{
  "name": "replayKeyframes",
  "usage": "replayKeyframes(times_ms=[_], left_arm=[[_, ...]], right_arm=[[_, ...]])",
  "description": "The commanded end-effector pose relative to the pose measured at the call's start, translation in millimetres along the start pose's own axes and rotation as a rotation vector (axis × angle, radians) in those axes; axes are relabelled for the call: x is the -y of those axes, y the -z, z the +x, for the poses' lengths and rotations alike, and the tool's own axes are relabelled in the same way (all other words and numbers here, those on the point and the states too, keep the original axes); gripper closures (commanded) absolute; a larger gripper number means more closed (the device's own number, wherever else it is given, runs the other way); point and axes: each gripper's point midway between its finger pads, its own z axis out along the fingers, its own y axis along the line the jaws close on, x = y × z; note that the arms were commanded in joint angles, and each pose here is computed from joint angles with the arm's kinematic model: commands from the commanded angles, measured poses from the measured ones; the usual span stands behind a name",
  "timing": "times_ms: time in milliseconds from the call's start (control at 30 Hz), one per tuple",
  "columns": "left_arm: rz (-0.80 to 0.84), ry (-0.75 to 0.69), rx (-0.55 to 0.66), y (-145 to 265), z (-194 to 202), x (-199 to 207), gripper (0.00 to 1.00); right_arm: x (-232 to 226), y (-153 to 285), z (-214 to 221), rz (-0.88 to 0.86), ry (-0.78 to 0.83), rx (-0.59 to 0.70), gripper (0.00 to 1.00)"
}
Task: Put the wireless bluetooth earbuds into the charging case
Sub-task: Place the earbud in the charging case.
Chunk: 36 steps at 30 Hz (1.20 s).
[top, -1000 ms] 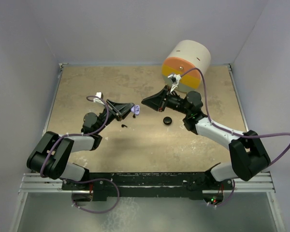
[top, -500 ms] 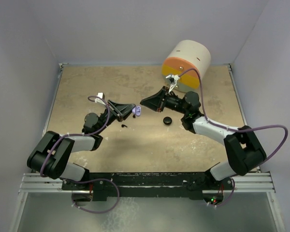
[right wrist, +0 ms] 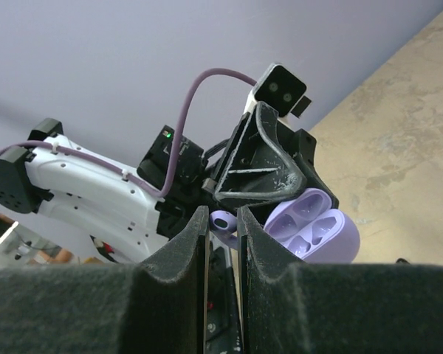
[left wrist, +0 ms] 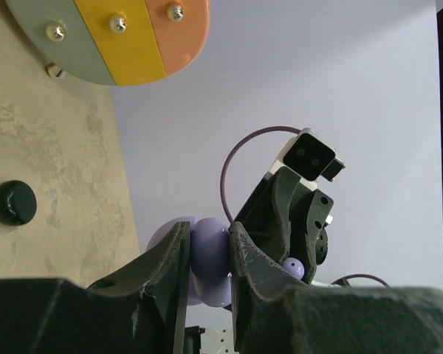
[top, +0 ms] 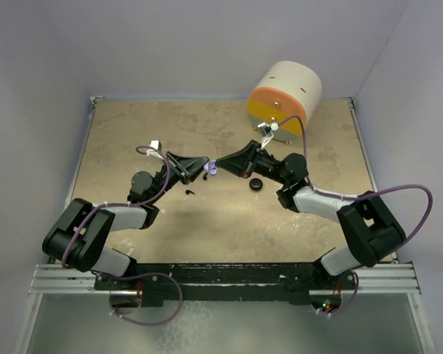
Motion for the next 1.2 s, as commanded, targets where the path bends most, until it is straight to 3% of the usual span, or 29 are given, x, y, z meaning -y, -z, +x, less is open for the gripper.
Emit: replayKeyframes(times_ms=[0,667,1167], left_arm=[[0.100,-0.027,0.014,-8,-2,29,1.00],[0.108,-0.016,0.020,-10,2,33,1.00],[0.112,-0.013,0.022,-10,5,33,1.00]], right_arm=[[-19,-2,-21,-0.054,-0.030,0.131,1.00],[-6,4,-38,-0.002,-0.180,0.295,1.00],[1,-3,-29,0.005,-0.236,0.303,1.00]])
